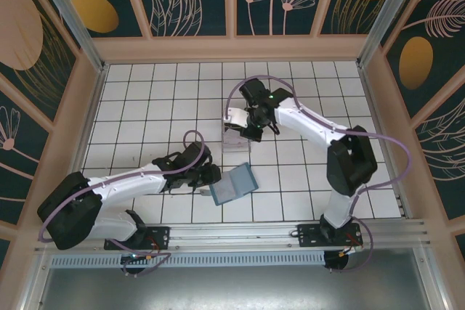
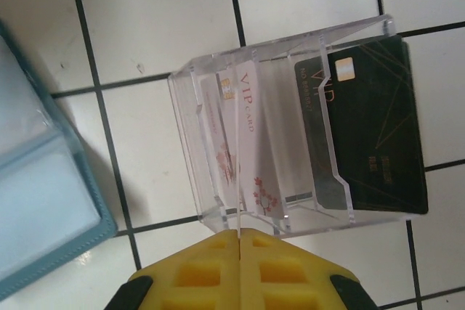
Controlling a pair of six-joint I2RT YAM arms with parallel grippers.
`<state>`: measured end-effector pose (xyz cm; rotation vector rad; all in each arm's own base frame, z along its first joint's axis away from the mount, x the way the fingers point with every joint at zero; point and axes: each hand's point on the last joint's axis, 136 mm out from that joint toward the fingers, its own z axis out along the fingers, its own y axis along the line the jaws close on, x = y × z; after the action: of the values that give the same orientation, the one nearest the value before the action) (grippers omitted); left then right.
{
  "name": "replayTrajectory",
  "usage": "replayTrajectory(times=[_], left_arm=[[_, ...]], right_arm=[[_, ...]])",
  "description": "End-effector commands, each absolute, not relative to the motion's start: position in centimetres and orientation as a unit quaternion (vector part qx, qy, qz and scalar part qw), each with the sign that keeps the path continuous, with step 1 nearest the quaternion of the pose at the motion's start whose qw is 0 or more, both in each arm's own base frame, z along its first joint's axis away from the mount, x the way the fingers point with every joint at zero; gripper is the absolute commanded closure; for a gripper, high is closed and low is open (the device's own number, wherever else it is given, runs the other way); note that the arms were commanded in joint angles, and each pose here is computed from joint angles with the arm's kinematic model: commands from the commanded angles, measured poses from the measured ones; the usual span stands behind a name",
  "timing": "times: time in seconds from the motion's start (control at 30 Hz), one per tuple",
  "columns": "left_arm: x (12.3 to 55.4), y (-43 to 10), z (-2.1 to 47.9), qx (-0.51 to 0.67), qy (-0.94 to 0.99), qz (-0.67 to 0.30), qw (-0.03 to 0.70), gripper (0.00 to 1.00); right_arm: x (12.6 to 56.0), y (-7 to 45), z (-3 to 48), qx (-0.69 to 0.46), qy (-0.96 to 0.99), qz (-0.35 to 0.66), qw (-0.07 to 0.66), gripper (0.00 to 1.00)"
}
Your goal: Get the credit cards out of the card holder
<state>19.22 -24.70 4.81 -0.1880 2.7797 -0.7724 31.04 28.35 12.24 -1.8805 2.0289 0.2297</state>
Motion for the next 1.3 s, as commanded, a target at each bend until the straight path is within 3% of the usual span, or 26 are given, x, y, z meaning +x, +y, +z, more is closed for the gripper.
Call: replayTrajectory(times=[0.0, 0.5, 0.53, 0.57, 0.67, 0.77, 0.97, 1.27], left_arm=[[19.3, -24.5, 4.9, -0.073, 0.952, -0.271, 0.125, 0.67], [19.3, -24.3, 4.8, -0.069, 0.953, -0.267, 0.123, 0.67], [19.4, -24.4, 4.8, -0.069, 0.953, -0.267, 0.123, 0.67], [19.4, -24.4, 4.8, -0.069, 0.953, -0.267, 0.124, 0.68], [19.4, -24.3, 4.9, -0.069, 0.953, -0.266, 0.124, 0.67], [19.4, -24.2, 4.8, -0.071, 0.953, -0.266, 0.125, 0.67], [19.5, -24.1, 5.1, -0.070, 0.954, -0.260, 0.128, 0.68], [19.9, -22.9, 5.3, -0.091, 0.955, -0.248, 0.135, 0.71]], right_arm=[[31.0, 27.7, 11.7, -0.700, 0.697, 0.061, 0.142, 1.00], [31.2, 28.8, 8.4, -0.720, 0.687, 0.049, 0.088, 1.00], [31.1, 28.9, 8.4, -0.722, 0.685, 0.047, 0.088, 1.00], [31.3, 29.0, 8.5, -0.721, 0.685, 0.045, 0.091, 0.92], [32.5, 29.1, 9.4, -0.713, 0.691, 0.024, 0.117, 0.72], [34.1, 29.0, 11.0, -0.701, 0.694, -0.013, 0.163, 0.63], [37.0, 28.5, 15.0, -0.639, 0.720, -0.078, 0.260, 0.60], [32.9, 31.9, 19.3, -0.457, 0.815, 0.097, 0.341, 0.59]])
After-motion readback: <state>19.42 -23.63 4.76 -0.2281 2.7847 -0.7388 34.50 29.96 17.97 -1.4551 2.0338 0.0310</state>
